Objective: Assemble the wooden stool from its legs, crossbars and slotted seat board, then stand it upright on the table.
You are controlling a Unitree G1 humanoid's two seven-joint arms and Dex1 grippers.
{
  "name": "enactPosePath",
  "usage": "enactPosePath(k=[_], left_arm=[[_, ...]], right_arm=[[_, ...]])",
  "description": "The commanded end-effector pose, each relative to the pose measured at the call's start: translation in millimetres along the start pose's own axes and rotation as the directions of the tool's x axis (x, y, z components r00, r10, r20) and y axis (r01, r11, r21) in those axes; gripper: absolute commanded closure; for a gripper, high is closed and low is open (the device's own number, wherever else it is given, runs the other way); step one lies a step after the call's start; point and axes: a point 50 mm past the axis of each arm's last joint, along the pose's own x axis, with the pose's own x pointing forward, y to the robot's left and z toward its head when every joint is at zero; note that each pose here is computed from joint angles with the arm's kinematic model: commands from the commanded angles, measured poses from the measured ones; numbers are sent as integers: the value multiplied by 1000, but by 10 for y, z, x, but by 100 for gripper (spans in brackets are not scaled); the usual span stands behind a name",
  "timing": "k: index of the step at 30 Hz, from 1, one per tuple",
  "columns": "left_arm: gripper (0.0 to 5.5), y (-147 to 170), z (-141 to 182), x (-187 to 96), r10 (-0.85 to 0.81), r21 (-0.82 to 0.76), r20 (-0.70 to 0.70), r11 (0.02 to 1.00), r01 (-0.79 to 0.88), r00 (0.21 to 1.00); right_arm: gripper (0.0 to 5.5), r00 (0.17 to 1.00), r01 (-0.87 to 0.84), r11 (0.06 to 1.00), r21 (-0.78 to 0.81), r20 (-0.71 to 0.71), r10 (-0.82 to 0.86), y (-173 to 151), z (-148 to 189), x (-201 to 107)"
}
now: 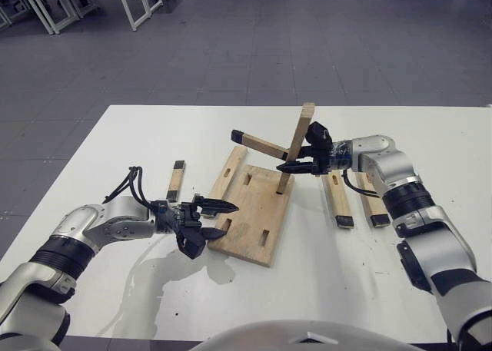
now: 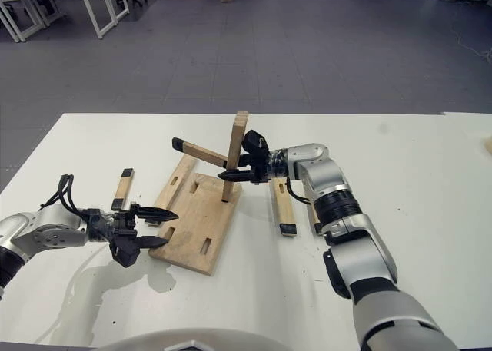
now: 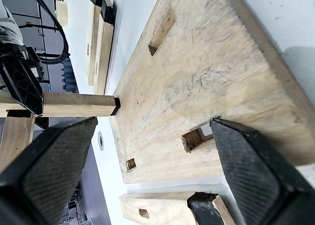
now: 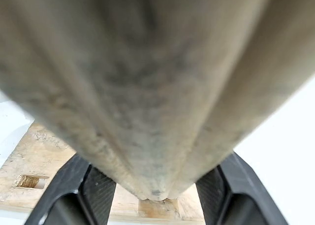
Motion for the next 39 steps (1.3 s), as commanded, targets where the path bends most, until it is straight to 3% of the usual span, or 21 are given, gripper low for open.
enactPosePath(k=[1,4,8,12,14,16,20,25,37,39], left_arm=[[122,-438,72,96,-234,-74,13,969,234,972],[122,-380,24,111,-194,-93,-15,977,192,981],[122,-287,53,174,-137,-107,-11,985,135,991],[122,-197,105,222,-103,-112,6,988,103,995],[122,-152,113,238,-77,-153,0,985,76,997],[122,-32,111,266,18,-318,-29,948,-27,999],[122,351,206,292,145,-576,9,809,-114,989],[122,765,343,297,223,-686,67,718,-118,972],[122,539,467,478,214,-750,25,650,-124,976],[122,497,475,479,208,-755,19,644,-123,978]], right_arm=[[348,985,-23,997,78,-169,36,123,-464,0],[348,984,64,987,150,-175,-37,73,-620,-172],[348,947,215,925,312,-299,-119,45,-1105,-359],[348,938,251,921,299,-309,-155,26,-1178,-331],[347,955,171,951,257,-281,-96,91,-1127,-246],[347,969,103,972,211,-242,-50,131,-1015,-176],[347,972,95,986,136,-225,-63,101,-865,-187],[347,977,98,989,111,-202,-74,47,-724,-242],[347,996,57,987,152,-79,-46,-10,-323,-282],[295,996,52,986,158,-77,-41,6,-328,-285]])
